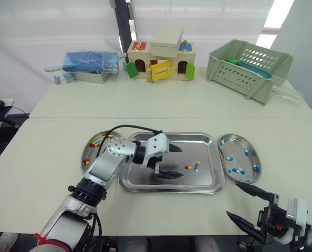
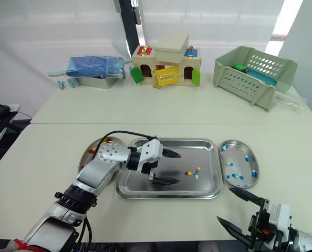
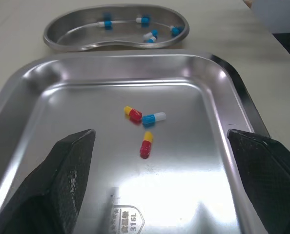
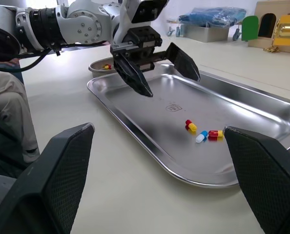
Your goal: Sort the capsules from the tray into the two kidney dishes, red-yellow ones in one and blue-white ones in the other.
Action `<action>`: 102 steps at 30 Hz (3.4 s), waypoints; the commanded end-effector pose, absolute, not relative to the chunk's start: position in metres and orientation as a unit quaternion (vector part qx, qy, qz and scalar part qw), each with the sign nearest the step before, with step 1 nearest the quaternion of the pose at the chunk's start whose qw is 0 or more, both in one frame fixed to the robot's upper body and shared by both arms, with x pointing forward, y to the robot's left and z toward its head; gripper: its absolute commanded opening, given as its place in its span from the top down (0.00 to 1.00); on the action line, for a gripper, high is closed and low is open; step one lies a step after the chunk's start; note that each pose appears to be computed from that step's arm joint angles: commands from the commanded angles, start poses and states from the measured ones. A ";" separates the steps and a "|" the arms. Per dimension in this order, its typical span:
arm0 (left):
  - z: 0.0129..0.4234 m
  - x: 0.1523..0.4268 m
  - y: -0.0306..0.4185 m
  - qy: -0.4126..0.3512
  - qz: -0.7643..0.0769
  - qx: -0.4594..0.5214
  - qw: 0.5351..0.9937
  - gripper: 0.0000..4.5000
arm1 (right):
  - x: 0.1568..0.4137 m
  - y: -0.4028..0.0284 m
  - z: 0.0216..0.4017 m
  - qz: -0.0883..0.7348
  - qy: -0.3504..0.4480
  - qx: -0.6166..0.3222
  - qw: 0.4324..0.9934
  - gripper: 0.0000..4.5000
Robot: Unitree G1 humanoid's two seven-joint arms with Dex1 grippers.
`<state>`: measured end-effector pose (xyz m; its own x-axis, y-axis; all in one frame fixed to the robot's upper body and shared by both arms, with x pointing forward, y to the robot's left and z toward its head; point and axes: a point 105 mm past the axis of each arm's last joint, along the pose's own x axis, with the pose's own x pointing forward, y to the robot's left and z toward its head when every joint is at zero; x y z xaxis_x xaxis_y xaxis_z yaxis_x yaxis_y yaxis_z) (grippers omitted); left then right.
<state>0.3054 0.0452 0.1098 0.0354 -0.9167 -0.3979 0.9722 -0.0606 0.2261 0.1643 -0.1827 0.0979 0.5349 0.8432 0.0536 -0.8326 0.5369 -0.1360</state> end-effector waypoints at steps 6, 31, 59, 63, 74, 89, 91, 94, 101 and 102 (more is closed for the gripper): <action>0.109 0.312 0.023 0.054 -0.706 0.245 0.662 0.00 | 0.160 -0.183 0.099 0.464 -0.063 -0.061 0.882 0.01; 0.079 0.318 0.018 0.098 -0.700 0.313 0.635 0.91 | 0.161 -0.182 0.098 0.445 -0.065 -0.060 0.891 0.00; 0.162 0.315 0.162 0.081 -0.391 0.152 0.904 1.00 | 0.175 -0.174 0.107 0.525 -0.062 -0.056 0.847 0.00; 0.153 0.311 0.212 0.100 -0.296 0.150 0.938 1.00 | 0.185 -0.172 0.108 0.539 -0.070 -0.058 0.837 0.00; 0.140 0.302 0.269 0.120 -0.192 0.134 0.965 1.00 | 0.195 -0.172 0.110 0.557 -0.073 -0.060 0.825 0.00; 0.126 0.298 0.268 0.134 -0.200 0.136 0.961 0.34 | 0.204 -0.177 0.118 0.548 -0.073 -0.060 0.831 0.00; 0.128 0.296 0.269 0.124 -0.202 0.134 0.962 0.20 | 0.205 -0.180 0.118 0.542 -0.072 -0.061 0.835 0.00; 0.136 0.293 0.275 0.105 -0.198 0.133 0.966 0.00 | 0.213 -0.187 0.125 0.520 -0.076 -0.060 0.849 0.00; 0.146 0.263 0.331 0.116 -0.135 0.171 0.969 0.00 | 0.242 -0.235 0.150 0.428 -0.072 -0.088 0.897 0.00; 0.147 0.258 0.341 0.122 -0.121 0.177 0.969 0.00 | 0.245 -0.243 0.151 0.418 -0.064 -0.096 0.901 0.00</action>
